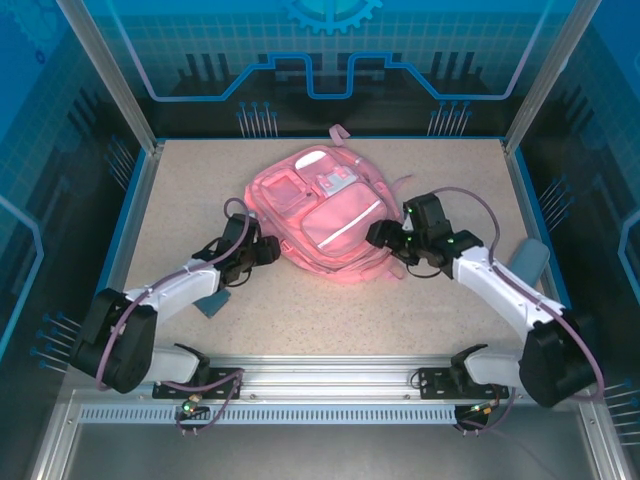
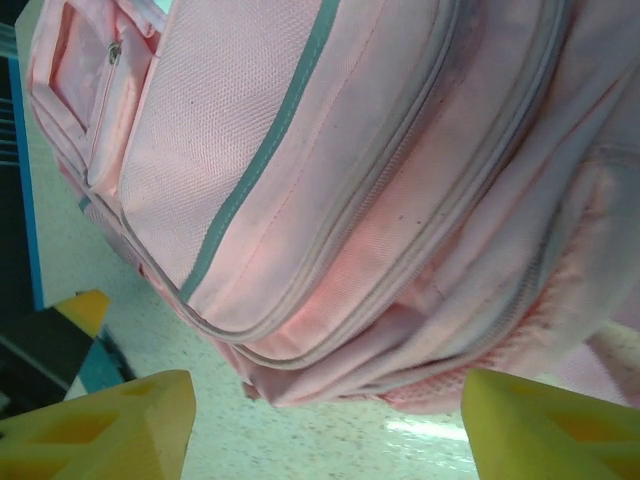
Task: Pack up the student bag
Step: Open the student bag at the top-center of the table.
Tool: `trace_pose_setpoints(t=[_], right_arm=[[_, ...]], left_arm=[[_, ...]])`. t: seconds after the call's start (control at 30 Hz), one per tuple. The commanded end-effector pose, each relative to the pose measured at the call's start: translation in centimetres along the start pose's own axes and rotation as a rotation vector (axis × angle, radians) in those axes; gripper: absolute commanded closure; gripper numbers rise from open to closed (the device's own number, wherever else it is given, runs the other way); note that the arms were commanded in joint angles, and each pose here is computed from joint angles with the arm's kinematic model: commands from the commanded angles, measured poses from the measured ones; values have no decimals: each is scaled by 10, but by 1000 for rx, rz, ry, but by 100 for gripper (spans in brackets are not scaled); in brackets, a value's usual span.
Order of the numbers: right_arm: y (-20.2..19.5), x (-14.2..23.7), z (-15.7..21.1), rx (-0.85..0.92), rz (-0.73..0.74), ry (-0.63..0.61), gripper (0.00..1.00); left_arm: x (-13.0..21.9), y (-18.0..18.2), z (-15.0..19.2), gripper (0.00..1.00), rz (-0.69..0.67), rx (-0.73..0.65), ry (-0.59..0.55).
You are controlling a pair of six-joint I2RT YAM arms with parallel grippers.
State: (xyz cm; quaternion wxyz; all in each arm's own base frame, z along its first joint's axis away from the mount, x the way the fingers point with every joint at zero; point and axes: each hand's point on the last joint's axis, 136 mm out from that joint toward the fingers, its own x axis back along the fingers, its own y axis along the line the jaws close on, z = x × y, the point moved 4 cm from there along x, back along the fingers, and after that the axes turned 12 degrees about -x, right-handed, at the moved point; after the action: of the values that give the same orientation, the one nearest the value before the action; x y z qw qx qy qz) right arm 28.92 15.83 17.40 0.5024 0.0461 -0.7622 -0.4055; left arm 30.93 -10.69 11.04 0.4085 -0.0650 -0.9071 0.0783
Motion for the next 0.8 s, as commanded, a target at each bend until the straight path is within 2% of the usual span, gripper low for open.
trace_pose_setpoints(t=[0.0, 0.23, 0.47, 0.53, 0.63, 0.77], right_arm=[[23, -16, 2, -65, -53, 69, 32], [28, -53, -5, -133, -27, 97, 41], [25, -79, -1, -180, -3, 152, 46], [26, -84, -2, -180, -9, 154, 53], [35, -80, -8, -159, -36, 143, 71], [64, -48, -21, -77, -90, 71, 88]], left_arm=[[6, 4, 1, 44, -8, 33, -5], [7, 6, 4, 43, -12, 33, 3], [7, 6, 6, 42, -2, 31, 8], [5, 5, 7, 42, 2, 32, 12], [2, 5, 9, 42, 8, 31, 18], [0, 3, 9, 41, 29, 5, 14]])
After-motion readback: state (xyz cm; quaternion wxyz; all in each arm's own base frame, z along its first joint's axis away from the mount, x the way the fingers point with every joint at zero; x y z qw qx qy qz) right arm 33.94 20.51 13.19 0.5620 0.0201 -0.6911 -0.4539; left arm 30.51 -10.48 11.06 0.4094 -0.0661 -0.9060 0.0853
